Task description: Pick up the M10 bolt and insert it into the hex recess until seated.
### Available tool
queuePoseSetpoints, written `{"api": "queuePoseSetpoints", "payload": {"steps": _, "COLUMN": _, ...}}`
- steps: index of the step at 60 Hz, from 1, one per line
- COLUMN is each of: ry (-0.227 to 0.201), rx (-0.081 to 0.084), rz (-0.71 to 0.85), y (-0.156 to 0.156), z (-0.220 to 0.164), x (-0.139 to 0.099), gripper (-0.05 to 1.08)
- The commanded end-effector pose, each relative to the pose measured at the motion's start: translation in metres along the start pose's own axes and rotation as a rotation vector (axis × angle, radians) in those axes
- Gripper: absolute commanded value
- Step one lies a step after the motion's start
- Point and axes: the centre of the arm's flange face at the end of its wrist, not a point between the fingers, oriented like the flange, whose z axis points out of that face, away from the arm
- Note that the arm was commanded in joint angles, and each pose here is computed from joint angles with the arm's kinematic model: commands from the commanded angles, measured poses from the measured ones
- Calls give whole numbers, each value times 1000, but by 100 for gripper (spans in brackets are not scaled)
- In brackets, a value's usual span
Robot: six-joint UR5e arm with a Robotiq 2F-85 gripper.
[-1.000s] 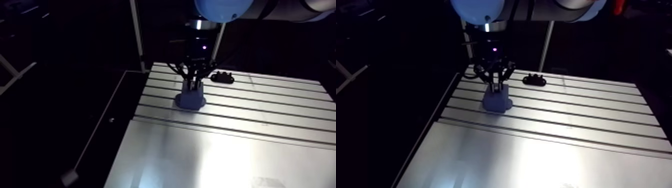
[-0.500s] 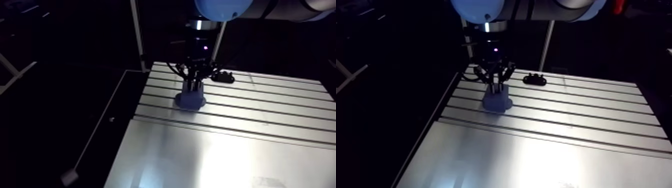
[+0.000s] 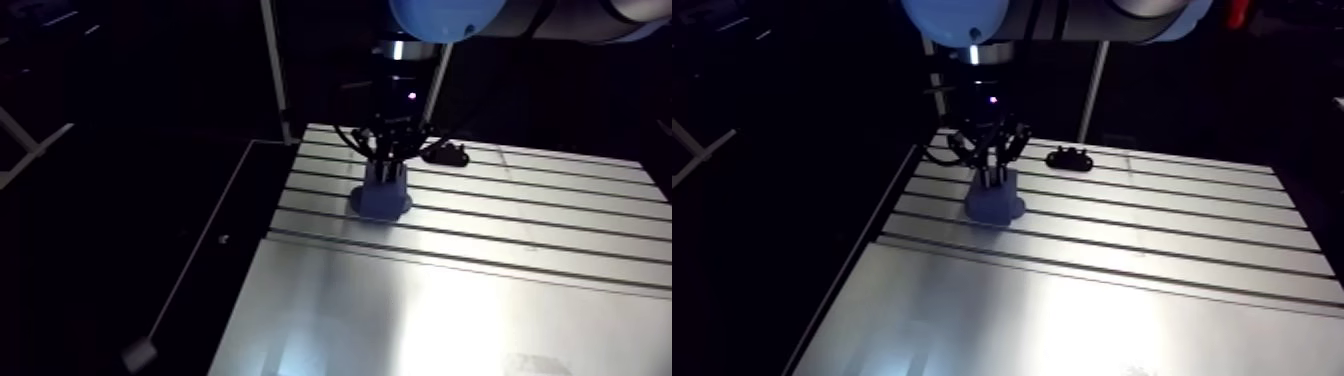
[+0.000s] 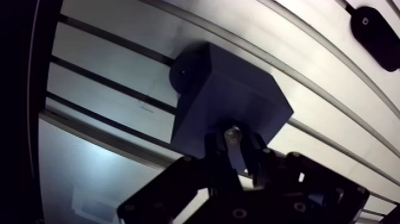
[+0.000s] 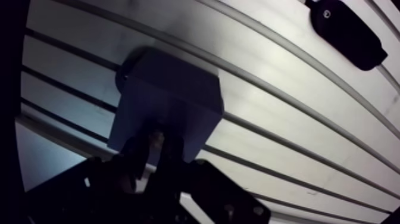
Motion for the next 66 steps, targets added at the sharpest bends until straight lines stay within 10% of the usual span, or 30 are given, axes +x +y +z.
{"api": "queuePoseSetpoints", "payload": {"steps": 1, "ry": -4, "rx": 0, "rz": -25, "y": 1, "z": 1, "x": 0, "gripper": 73}}
{"api": "queuePoseSetpoints", "payload": {"steps": 13, "ry": 5, "rx": -4, "rz": -66, "y": 5, "z": -3, "x": 1, "gripper": 70}}
{"api": "queuePoseSetpoints", "payload": {"steps": 16, "ry": 8, "rx": -5, "rz": -74, "y": 5, "z": -4, "x": 1, "gripper": 44}}
{"api": "queuePoseSetpoints", "payload": {"steps": 17, "ry": 8, "rx": -5, "rz": -74, "y": 5, "z": -5, "x": 1, "gripper": 10}}
{"api": "queuePoseSetpoints", "payload": {"steps": 19, "ry": 8, "rx": -6, "rz": -77, "y": 5, "z": -5, "x": 1, "gripper": 2}}
{"api": "queuePoseSetpoints", "payload": {"steps": 56, "ry": 77, "rx": -31, "rz": -43, "y": 5, "z": -44, "x": 4, "gripper": 1}}
{"api": "queuePoseSetpoints", "payload": {"steps": 66, "ry": 36, "rx": -11, "rz": 129, "y": 9, "z": -52, "x": 4, "gripper": 1}}
